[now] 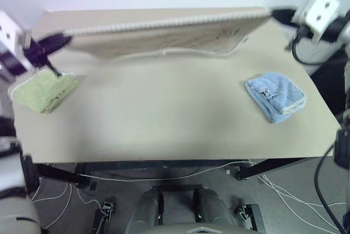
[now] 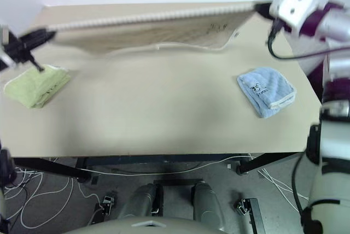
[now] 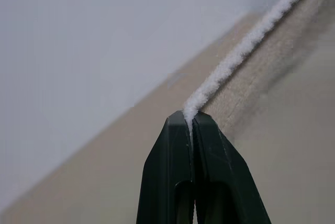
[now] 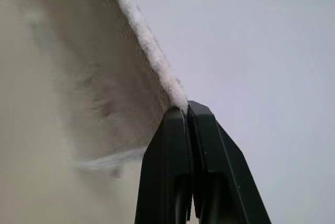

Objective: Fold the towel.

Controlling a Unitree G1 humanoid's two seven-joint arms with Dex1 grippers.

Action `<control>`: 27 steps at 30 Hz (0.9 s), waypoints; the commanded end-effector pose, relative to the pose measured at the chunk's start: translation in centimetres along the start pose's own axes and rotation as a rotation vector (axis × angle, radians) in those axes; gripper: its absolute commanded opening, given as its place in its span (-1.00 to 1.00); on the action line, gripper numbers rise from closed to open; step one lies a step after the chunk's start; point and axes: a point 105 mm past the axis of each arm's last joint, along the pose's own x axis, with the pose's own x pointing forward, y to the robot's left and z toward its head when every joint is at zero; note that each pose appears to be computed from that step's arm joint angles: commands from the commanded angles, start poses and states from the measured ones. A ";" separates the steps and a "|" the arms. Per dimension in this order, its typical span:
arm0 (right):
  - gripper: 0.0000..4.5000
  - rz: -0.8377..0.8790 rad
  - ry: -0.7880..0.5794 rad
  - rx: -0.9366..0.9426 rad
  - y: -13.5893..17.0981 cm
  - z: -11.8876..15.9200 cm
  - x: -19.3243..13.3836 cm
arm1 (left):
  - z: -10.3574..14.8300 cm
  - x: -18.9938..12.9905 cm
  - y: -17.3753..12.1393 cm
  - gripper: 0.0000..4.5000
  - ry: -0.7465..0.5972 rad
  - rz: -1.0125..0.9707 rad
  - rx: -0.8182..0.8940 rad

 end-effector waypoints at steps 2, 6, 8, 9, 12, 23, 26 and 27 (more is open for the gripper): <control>-0.98 0.197 0.034 0.170 5.3 -0.8 -3.7 | -1.3 -4.3 -3.4 -1.00 0.119 -0.122 -0.138; -0.98 0.367 0.077 0.323 10.7 -0.7 -5.8 | -3.4 -7.0 -6.5 -1.00 0.277 -0.186 -0.225; -0.98 0.428 0.092 0.383 12.5 -0.4 -6.8 | -4.0 -8.0 -7.4 -1.00 0.328 -0.199 -0.255; -0.98 0.450 0.100 0.412 13.2 -0.2 -7.2 | -4.1 -8.5 -7.8 -1.00 0.347 -0.206 -0.270; -0.98 0.524 0.126 0.499 15.0 0.1 -8.6 | -4.2 -9.8 -9.0 -1.00 0.388 -0.223 -0.333; -0.98 0.427 0.139 0.450 13.4 -0.6 -5.8 | -6.2 -7.7 -8.4 -1.00 0.413 -0.121 -0.260; -0.98 0.397 0.136 0.418 12.5 -1.5 -3.9 | -8.3 -6.2 -6.5 -1.00 0.455 -0.027 -0.210; -0.98 0.385 0.140 0.408 12.3 -1.9 -3.2 | -8.9 -5.8 -6.0 -1.00 0.468 -0.005 -0.200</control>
